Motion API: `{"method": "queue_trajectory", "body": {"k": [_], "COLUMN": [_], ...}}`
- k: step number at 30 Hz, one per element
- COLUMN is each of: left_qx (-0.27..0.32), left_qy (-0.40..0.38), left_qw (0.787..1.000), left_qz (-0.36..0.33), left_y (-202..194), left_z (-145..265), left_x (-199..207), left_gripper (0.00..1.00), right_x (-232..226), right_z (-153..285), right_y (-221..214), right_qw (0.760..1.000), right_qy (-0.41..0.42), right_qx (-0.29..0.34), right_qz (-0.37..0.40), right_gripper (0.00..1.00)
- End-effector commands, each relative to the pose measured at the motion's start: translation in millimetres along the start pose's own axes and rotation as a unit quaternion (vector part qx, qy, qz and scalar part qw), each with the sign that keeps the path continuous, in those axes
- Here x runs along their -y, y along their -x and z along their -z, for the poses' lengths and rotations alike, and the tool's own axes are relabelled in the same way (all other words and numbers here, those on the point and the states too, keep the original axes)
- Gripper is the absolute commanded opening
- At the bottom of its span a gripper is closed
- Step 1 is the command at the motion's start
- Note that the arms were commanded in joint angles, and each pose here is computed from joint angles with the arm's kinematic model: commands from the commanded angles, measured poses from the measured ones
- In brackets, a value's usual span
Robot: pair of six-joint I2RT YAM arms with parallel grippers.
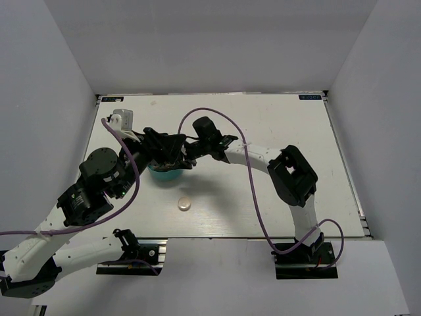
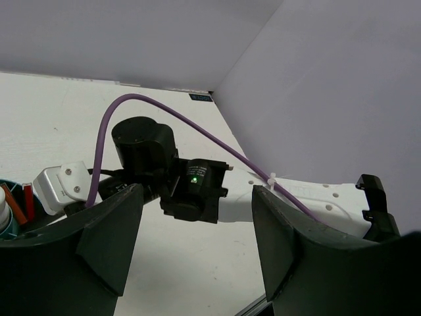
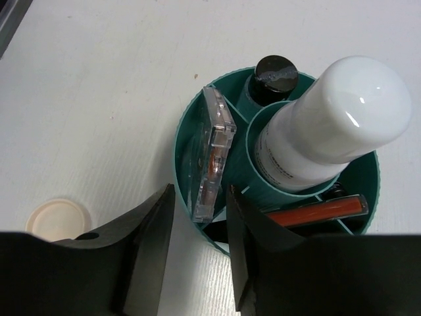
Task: Organize the makeup
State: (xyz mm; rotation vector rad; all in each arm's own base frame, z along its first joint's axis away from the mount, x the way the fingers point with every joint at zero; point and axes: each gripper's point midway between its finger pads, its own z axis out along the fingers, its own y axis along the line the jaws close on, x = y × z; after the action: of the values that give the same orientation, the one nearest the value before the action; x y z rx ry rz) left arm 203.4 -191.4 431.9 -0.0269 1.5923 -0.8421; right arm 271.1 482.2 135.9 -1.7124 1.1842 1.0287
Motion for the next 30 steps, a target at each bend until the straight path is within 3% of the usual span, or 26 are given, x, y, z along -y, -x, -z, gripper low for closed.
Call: {"method": "queue_trajectory", "body": {"k": [1, 9, 18, 30], "left_qx": [0.010, 0.009, 0.009, 0.010], "left_qy": [0.004, 0.003, 0.003, 0.000], "left_qw": [1.000, 1.000, 1.000, 1.000], "left_qz": [-0.002, -0.001, -0.001, 0.001], "left_y": [5.3, 4.7, 4.2, 4.8], "left_z": [0.3, 1.2, 1.2, 2.4], "left_x": [-1.7, -1.7, -2.0, -1.6], "left_gripper": [0.77, 0.77, 0.77, 0.77], "right_x": [3.1, 6.3, 14.5, 25.9], "right_z": [-7.0, -9.8, -7.5, -1.3], "right_y": [14.5, 12.0, 15.3, 23.7], "right_qw": [1.000, 1.000, 1.000, 0.999], "right_qy": [0.004, -0.001, -0.015, -0.042], "right_qx": [0.016, 0.016, 0.014, 0.013], "right_qz": [0.009, 0.006, 0.011, 0.013], "right_gripper": [0.42, 0.38, 0.24, 0.17]}}
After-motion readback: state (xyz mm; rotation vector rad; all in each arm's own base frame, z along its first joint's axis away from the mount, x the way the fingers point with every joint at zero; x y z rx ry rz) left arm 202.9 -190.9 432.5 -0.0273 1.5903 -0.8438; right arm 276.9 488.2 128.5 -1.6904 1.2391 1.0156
